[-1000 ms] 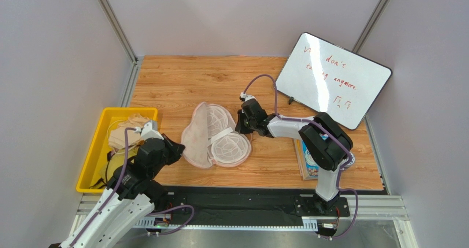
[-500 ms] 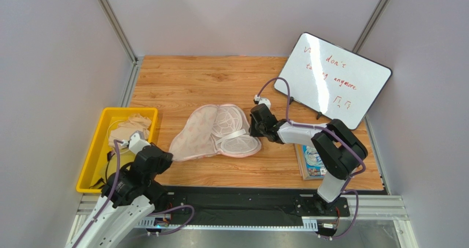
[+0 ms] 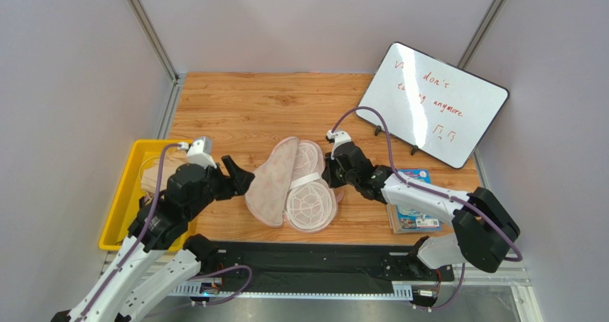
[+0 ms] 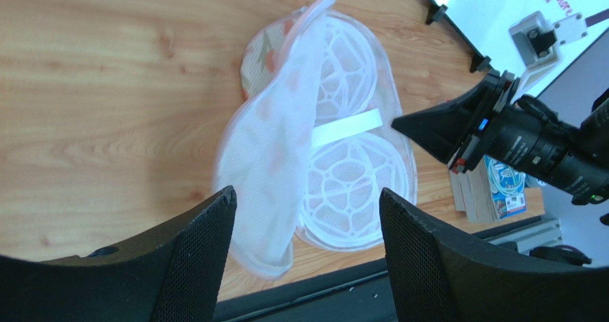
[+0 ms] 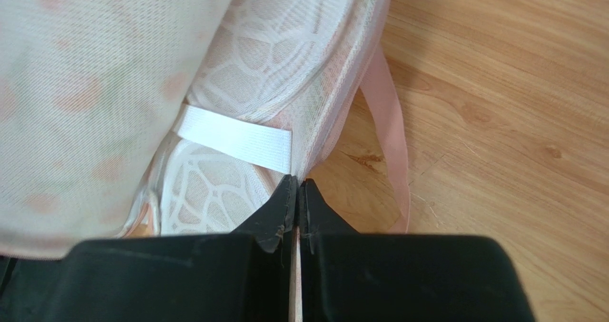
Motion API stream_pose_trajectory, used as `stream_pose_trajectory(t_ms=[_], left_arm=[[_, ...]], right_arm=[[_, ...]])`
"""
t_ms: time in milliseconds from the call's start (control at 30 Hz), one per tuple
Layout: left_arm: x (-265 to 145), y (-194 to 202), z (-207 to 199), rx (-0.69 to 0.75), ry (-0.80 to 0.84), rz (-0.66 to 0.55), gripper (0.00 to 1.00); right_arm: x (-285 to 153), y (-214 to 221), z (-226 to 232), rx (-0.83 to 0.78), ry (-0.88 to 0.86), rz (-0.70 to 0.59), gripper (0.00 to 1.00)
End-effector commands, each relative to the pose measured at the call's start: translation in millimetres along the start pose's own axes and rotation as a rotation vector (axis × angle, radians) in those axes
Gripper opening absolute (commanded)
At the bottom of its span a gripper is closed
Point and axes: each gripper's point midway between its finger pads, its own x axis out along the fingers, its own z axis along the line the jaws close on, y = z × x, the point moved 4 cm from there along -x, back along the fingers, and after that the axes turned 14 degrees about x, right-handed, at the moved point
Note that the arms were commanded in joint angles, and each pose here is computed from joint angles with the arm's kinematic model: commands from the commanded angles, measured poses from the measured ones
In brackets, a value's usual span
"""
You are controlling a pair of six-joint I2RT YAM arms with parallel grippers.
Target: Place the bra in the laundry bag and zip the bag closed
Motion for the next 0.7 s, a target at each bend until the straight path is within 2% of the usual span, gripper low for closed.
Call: stream_pose_trajectory(t_ms=[0,33,67,100,167,200,233,267,300,433,600,667], left_arm=[[16,-51,-34,0.190,0.095,-0.018,0.80],[18,-67,-43,0.214,0.113,-0.034,0.81],[40,-68,-48,0.269,0.111,0.014,0.82],[45,-80,-58,0.299,0.143,0.010,0.83],[84,-75,-66,0.412,0.166,0.115,0.88],[90,-91,-73,0.437,0.166,0.111,0.88],[119,-75,-67,0.467,0.127,0.232,0.88],[130,-76,-64,0.504,0.115,0.265,0.88],[138,-87,-68,0.514,0.108,0.258,0.88],[188,-76,-71,0.557,0.191,0.352,0.88],[224,-81,-75,0.608,0.235,0.385,0.88],[239,-72,-73,0.645,0.260,0.424,0.88]], right_arm=[[-29,-8,15,-0.120,-0.075,-0.018,0.00],[-33,-7,16,-0.130,-0.073,-0.007,0.00],[-36,-6,17,-0.131,-0.077,-0.002,0.00],[-40,-8,18,-0.133,-0.087,-0.009,0.00],[-45,-7,21,-0.133,-0.109,0.000,0.00],[-47,-8,22,-0.132,-0.115,-0.009,0.00],[-49,-9,22,-0.135,-0.119,-0.012,0.00],[-51,-5,26,-0.137,-0.156,0.013,0.00],[-52,-5,27,-0.140,-0.164,0.015,0.00],[-61,-5,31,-0.142,-0.203,0.008,0.00],[-69,-3,34,-0.142,-0.243,0.007,0.00],[-71,-2,36,-0.142,-0.259,0.015,0.00]])
